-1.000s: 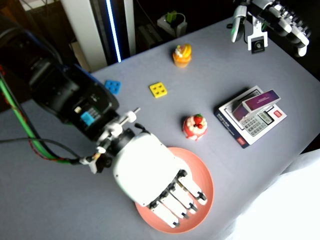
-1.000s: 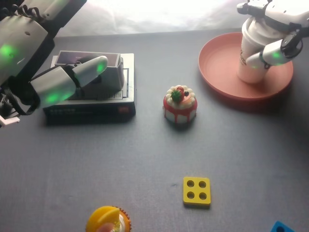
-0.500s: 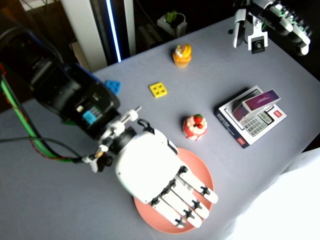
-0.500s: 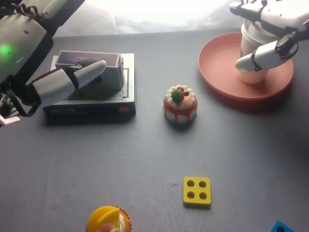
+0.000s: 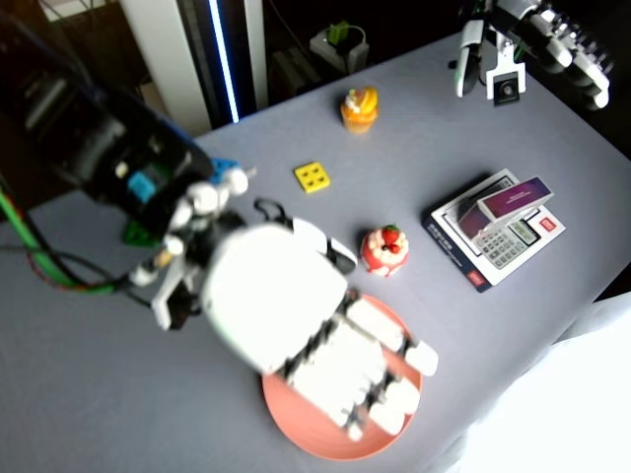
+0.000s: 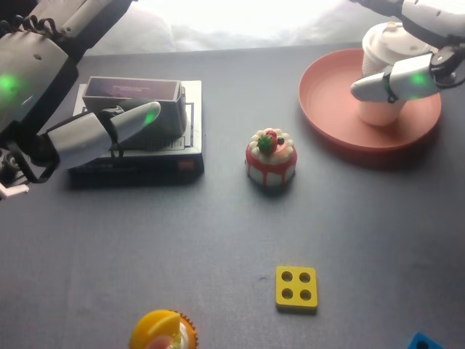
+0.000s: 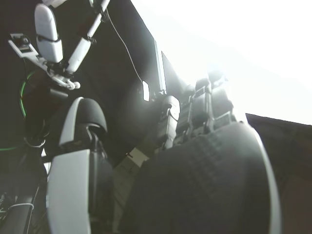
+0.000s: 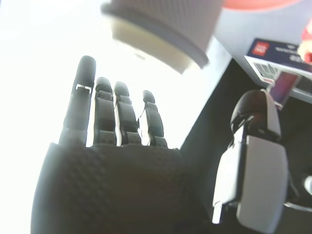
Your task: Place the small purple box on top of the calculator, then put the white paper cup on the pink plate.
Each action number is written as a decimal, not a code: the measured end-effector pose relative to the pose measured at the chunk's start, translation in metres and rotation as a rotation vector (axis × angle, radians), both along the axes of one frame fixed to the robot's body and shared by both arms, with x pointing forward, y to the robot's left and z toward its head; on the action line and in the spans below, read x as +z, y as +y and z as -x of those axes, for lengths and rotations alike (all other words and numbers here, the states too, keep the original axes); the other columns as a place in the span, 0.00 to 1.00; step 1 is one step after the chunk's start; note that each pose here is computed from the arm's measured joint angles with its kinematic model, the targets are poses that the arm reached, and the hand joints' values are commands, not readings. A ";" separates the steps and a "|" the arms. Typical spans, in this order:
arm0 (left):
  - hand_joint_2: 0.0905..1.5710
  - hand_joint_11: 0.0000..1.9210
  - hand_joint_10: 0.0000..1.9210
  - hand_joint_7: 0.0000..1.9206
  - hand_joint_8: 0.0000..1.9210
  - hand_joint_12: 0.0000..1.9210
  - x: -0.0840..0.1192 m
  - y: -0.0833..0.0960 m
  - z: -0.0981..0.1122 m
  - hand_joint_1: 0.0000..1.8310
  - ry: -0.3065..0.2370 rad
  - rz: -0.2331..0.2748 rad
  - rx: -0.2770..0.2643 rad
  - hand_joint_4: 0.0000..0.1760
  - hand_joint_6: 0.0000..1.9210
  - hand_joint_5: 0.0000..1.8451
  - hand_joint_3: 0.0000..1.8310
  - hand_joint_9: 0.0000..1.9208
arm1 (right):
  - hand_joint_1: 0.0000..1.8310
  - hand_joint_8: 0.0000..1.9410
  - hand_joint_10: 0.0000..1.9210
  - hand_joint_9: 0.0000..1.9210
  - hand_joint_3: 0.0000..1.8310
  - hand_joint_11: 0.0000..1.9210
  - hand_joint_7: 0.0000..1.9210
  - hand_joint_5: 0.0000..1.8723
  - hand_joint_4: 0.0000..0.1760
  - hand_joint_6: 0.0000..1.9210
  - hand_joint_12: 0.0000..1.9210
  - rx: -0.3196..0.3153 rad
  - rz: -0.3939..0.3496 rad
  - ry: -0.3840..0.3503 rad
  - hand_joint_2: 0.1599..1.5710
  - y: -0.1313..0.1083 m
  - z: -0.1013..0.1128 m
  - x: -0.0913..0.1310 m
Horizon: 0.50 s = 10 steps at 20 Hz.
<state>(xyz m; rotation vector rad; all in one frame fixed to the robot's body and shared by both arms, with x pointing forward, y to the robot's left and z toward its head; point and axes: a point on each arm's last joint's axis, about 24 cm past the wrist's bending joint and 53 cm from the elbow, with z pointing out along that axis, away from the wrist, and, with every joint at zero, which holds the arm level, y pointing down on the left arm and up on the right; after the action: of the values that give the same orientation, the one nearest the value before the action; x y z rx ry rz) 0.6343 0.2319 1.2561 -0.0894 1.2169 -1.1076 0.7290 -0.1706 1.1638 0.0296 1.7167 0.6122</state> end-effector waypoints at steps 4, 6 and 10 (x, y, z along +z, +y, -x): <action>0.75 0.00 0.00 0.00 0.00 0.19 -0.002 0.005 0.001 0.38 0.009 0.005 0.013 0.52 0.00 0.03 0.00 0.00 | 0.39 0.00 0.00 0.00 0.04 0.00 0.00 0.00 0.43 0.00 0.00 0.046 -0.011 -0.195 0.69 -0.003 0.037 0.057; 0.76 0.00 0.00 0.00 0.00 0.14 -0.002 0.006 0.002 0.35 0.004 0.004 0.012 0.66 0.00 0.01 0.00 0.00 | 0.35 0.00 0.00 0.00 0.03 0.00 0.00 0.00 0.56 0.00 0.00 0.041 -0.029 -0.258 0.69 -0.012 0.055 0.072; 0.79 0.00 0.00 0.00 0.00 0.13 -0.004 0.007 0.008 0.37 0.000 0.016 0.011 0.45 0.00 0.00 0.00 0.00 | 0.35 0.00 0.00 0.00 0.02 0.00 0.00 0.00 0.50 0.00 0.00 0.123 -0.069 -0.344 0.67 0.000 0.099 0.085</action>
<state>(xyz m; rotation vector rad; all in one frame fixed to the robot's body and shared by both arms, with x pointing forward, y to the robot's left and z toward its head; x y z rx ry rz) 0.6260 0.2389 1.2521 -0.1085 1.2064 -1.1078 0.6298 -0.1709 1.2486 -0.1268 1.3708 0.7232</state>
